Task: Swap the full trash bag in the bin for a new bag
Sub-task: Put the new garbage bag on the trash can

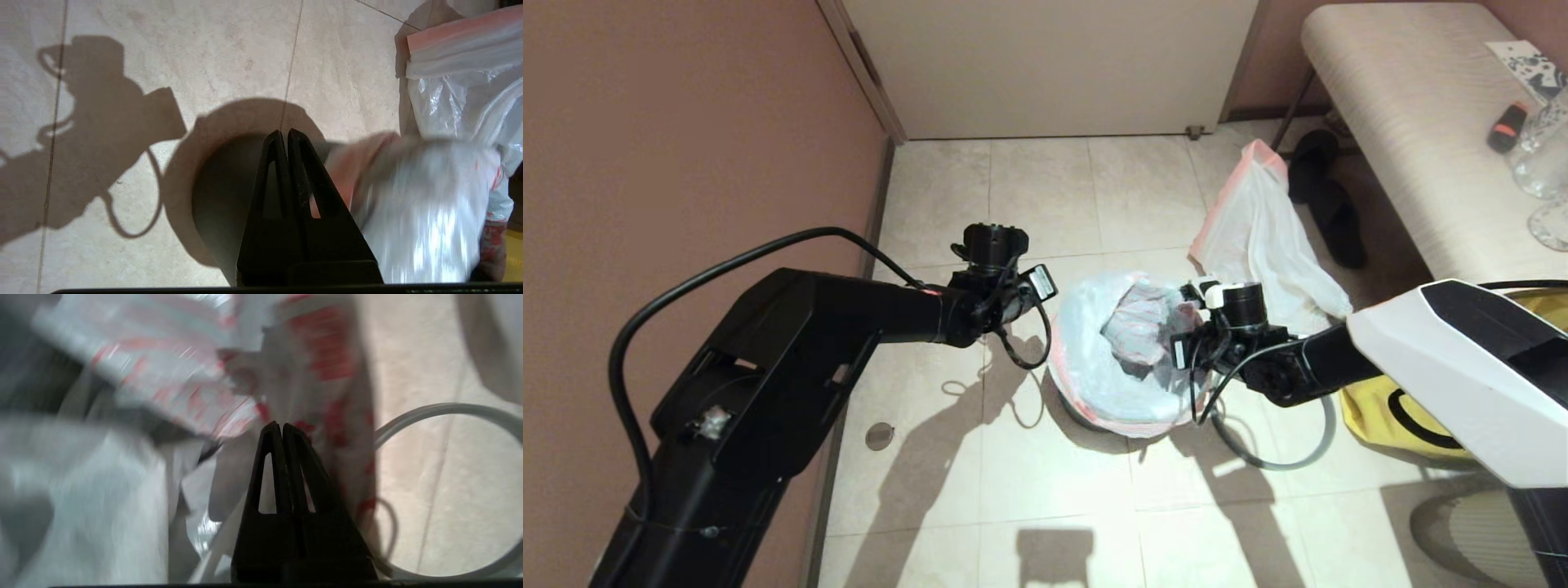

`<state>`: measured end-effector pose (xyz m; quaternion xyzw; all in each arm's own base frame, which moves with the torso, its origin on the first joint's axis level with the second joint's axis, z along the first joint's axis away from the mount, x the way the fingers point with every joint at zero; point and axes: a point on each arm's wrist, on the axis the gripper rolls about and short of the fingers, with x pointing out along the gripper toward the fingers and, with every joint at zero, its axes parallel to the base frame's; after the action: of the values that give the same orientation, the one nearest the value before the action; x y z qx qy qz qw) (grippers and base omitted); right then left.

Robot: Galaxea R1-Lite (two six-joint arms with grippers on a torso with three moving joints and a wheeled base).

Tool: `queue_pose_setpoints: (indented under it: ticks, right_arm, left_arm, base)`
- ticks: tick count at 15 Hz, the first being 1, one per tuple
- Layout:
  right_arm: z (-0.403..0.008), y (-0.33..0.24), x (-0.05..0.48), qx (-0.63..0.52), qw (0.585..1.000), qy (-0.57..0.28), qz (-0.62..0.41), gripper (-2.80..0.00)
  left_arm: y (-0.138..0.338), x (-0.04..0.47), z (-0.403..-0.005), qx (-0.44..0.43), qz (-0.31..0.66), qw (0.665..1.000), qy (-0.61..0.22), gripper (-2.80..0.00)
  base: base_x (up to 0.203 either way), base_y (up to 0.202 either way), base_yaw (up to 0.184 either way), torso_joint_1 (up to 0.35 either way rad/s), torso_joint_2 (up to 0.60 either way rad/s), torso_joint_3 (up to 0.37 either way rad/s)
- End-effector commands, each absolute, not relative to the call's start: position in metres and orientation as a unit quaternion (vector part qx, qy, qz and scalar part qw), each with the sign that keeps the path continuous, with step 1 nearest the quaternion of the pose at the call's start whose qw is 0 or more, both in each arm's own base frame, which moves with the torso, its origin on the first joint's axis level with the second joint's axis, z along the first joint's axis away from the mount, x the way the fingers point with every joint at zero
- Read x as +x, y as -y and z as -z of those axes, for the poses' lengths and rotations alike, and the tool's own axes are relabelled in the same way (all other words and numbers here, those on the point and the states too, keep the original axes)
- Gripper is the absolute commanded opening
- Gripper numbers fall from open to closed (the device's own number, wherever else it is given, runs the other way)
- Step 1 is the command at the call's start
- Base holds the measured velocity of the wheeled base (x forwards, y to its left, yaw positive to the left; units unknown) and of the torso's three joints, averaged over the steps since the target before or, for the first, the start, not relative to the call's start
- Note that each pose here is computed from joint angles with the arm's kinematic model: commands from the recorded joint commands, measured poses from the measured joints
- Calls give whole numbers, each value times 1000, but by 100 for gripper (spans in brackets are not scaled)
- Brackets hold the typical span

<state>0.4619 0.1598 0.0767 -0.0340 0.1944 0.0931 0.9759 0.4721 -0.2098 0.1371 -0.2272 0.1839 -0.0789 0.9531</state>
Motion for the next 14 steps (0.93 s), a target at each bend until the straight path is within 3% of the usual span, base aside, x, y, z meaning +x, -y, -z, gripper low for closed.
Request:
queue_pose_setpoints:
  ticks: [1, 4, 7, 10, 14]
  right_arm:
    - [-90, -157, 467, -15, 983, -166, -74, -280]
    - [-114, -166, 453, 32, 988, -123, -87, -280]
    - [-114, -174, 448, 30, 987, -126, -96, -280]
    - [-127, -170, 443, 34, 988, -117, -95, -280]
    - [-120, -162, 436, -16, 976, -194, -97, -280]
  left_arm:
    - [211, 471, -140, -230, 80, 953, -183, -280]
    - [216, 460, -147, -226, 90, 950, -194, -280]
    - [221, 432, -168, -219, 93, 939, -250, -280]
    - [218, 395, -157, -217, 111, 909, -338, -280]
    - [219, 356, -152, -209, 155, 878, -402, -280]
  base:
    - [0, 0, 0, 0, 0, 0]
    - [0, 0, 0, 0, 0, 0]
    - [0, 0, 0, 0, 0, 0]
    - [0, 0, 0, 0, 0, 0]
    - [0, 0, 0, 0, 0, 0]
